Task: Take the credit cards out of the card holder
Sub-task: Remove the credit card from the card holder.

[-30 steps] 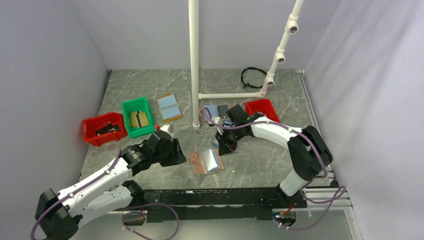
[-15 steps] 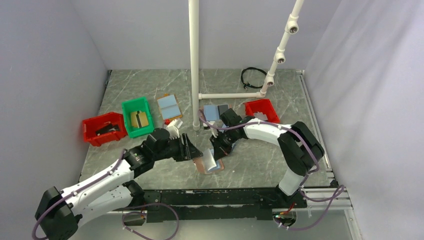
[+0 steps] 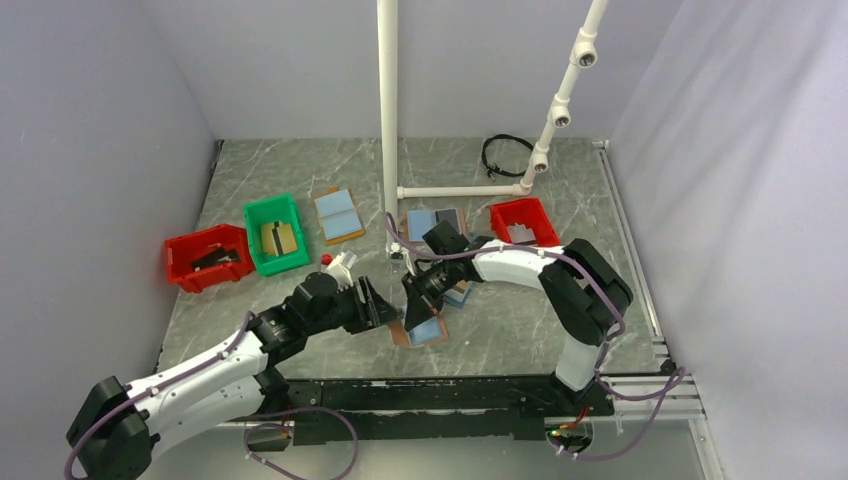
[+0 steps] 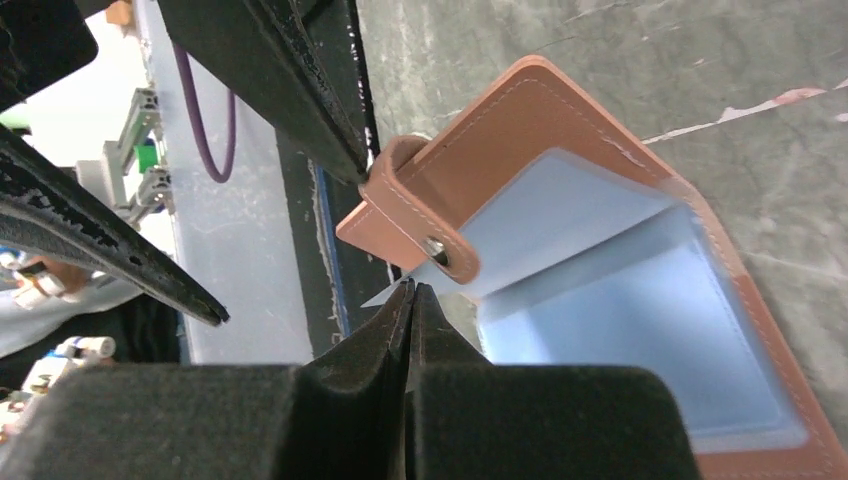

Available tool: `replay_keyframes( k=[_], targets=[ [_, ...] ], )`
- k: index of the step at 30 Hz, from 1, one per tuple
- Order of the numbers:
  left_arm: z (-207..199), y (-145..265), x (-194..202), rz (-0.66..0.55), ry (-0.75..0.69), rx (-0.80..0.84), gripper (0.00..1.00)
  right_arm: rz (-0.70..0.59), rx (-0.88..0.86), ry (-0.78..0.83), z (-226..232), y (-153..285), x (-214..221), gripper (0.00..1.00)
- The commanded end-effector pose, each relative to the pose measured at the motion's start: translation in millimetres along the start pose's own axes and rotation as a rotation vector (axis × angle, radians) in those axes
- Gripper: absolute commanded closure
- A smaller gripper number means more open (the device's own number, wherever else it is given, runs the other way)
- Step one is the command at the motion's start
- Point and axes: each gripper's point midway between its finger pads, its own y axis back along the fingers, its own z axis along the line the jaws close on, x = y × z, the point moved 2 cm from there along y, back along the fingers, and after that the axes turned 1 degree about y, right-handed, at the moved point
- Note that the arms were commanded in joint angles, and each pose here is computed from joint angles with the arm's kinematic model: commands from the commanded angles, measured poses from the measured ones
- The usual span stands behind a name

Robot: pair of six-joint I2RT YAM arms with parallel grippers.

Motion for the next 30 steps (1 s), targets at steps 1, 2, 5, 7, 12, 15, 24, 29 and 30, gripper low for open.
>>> replay_keyframes(
  k=[1, 2, 5, 7, 12, 15, 24, 29, 30],
  targets=[
    [-10.6, -6.4, -15.1, -0.081, 0.05, 0.016, 0.43, -0.041, -0.023, -0.074, 0.9, -9.5, -5.0, 1.0],
    [-11.6, -7.4, -15.6, -0.085, 0.047, 0.018, 0.46, -0.045, -0.011, -0.097, -1.2, -11.2, -4.3, 1.0],
    [-14.8, -7.0, -17.9, -0.106, 0.034, 0.021, 0.53, -0.049, 0.026, -0.134, -6.1, -15.6, -2.5, 1.0],
    [-13.9, -3.9, -19.4, -0.122, 0.026, 0.009, 0.58, -0.054, 0.05, -0.137, -8.8, -16.8, -1.5, 1.0],
    [-14.0, 8.1, -16.7, -0.144, 0.016, 0.032, 0.69, -0.035, 0.094, -0.143, -15.6, -23.6, 3.7, 1.0],
    [-18.7, 13.3, -15.1, -0.147, 0.015, 0.072, 0.73, -0.023, 0.111, -0.133, -15.7, -27.8, 5.7, 1.0],
    [-13.9, -0.4, -8.1, -0.136, 0.057, 0.115, 0.83, -0.007, 0.147, -0.14, -21.2, -31.7, 8.2, 1.0],
    [-1.4, -19.9, 2.1, -0.088, 0.079, 0.086, 0.87, -0.005, 0.153, -0.139, -22.2, -31.1, 8.0, 1.0],
    [1.7, -22.4, 3.7, -0.078, 0.077, 0.071, 0.88, -0.005, 0.153, -0.139, -22.5, -30.8, 8.0, 1.0]
  ],
)
